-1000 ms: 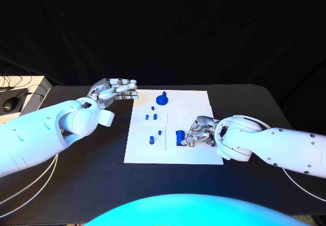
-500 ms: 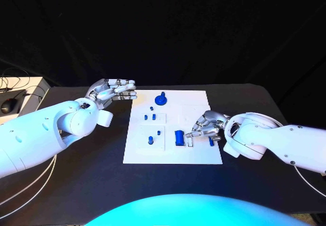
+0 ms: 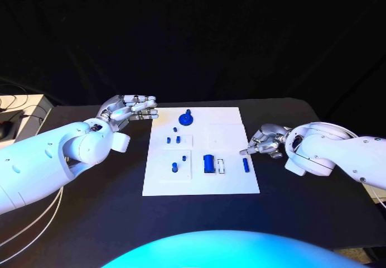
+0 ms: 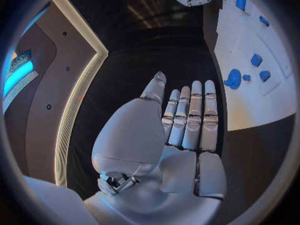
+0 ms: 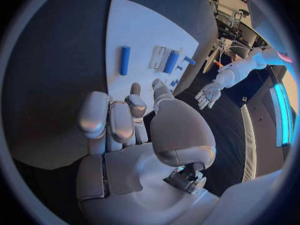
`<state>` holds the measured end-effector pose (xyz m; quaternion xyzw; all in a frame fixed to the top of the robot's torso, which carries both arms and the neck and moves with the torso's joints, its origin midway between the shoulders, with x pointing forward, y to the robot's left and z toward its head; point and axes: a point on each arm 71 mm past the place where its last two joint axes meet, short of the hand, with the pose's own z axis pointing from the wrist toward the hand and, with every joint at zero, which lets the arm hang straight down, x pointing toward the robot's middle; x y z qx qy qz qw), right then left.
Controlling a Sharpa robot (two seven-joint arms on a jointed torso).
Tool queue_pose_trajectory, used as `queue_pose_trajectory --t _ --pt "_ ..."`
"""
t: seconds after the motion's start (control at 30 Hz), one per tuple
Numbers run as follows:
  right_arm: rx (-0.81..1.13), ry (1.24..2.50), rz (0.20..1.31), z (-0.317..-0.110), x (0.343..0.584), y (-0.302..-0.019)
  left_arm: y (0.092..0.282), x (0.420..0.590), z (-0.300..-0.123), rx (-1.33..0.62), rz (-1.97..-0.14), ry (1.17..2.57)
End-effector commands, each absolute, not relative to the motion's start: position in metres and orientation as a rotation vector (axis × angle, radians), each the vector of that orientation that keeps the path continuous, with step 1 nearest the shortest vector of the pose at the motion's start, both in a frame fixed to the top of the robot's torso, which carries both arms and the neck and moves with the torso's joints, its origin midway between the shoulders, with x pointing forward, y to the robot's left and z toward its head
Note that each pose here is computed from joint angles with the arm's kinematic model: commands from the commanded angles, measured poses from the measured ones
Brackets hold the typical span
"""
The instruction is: Assemble the parts on the task board
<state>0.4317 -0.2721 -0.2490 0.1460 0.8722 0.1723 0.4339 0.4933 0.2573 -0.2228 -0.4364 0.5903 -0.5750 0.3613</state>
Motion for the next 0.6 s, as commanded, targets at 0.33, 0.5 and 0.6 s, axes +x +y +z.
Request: queue_pose_trajectory --t 0.33,0.5,0.6 --pt "0.222 2.266 0.207 -0.27 0.425 -0.279 0.254 0.493 -0.223 -1.117 -1.509 1.523" --pt "0.206 2.262 0.207 -0.275 0.423 -0.272 0.254 0.493 -0.223 -1.117 -1.511 1.524" --pt "0.201 2.263 0.209 -0.277 0.422 -0.27 0.254 0.493 -0.223 -1.117 -1.512 1.525"
